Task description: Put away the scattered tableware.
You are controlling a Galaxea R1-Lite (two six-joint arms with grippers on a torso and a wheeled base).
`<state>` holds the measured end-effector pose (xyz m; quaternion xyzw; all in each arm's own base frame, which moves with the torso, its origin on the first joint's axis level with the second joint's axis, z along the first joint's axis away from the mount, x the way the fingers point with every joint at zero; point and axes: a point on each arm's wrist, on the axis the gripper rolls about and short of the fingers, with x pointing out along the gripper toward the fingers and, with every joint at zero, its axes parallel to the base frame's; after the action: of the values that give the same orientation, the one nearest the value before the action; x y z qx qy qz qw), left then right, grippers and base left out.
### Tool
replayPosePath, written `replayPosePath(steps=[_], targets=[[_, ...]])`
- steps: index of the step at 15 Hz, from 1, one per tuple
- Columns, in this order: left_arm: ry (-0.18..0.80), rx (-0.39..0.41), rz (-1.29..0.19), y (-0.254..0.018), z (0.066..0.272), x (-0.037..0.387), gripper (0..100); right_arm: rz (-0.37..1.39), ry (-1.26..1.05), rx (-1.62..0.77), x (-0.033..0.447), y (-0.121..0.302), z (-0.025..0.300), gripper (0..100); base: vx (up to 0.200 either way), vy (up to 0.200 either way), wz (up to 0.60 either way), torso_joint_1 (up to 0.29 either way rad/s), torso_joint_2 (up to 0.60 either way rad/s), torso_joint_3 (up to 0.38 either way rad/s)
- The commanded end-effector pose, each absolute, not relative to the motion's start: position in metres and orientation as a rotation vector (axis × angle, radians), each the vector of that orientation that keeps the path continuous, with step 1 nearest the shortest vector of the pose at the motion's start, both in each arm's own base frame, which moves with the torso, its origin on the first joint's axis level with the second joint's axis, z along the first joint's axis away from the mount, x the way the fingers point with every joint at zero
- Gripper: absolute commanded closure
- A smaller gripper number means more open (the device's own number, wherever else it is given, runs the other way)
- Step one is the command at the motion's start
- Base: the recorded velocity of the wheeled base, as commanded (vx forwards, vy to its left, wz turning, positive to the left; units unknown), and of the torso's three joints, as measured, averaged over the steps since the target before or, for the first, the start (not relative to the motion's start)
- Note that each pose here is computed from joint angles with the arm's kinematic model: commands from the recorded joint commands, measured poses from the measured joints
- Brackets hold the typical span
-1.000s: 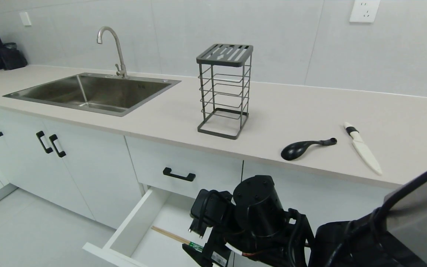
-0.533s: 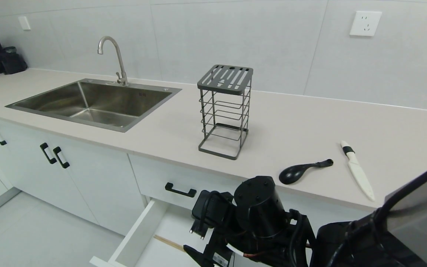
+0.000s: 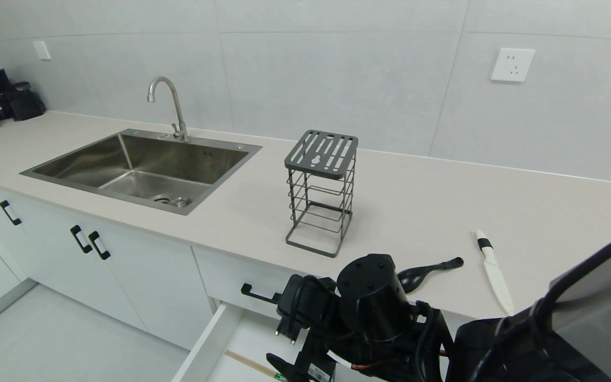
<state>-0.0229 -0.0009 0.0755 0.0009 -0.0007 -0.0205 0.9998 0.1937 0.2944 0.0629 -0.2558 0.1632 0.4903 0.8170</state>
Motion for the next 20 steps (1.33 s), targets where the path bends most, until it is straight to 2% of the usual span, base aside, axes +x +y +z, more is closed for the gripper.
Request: replayPosePath(steps=[1,8,17,20], targets=[[0.0,0.002,-0.041,-0.001,0.075,-0.023,0,1.045,0.358,-0.548,0.194,0.294,0.06,0,0.0,0.0,0.0,0.29,-0.56,-0.281],[0.0,0.002,-0.041,-0.001,0.075,-0.023,0,1.034,0.411,-0.56,0.197,0.285,0.052,0,0.0,0.0,0.0,0.271,-0.54,-0.272],[0.0,0.002,-0.041,-0.001,0.075,-0.023,0,1.118,0.548,-0.5,0.214,0.254,0.045,0,0.0,0.0,0.0,0.006,-0.01,-0.006],[0.0,0.002,-0.041,-0.001,0.075,-0.023,0,1.015,0.543,-0.424,0.222,0.219,0.062,0,0.0,0.0,0.0,0.0,0.0,0.0]])
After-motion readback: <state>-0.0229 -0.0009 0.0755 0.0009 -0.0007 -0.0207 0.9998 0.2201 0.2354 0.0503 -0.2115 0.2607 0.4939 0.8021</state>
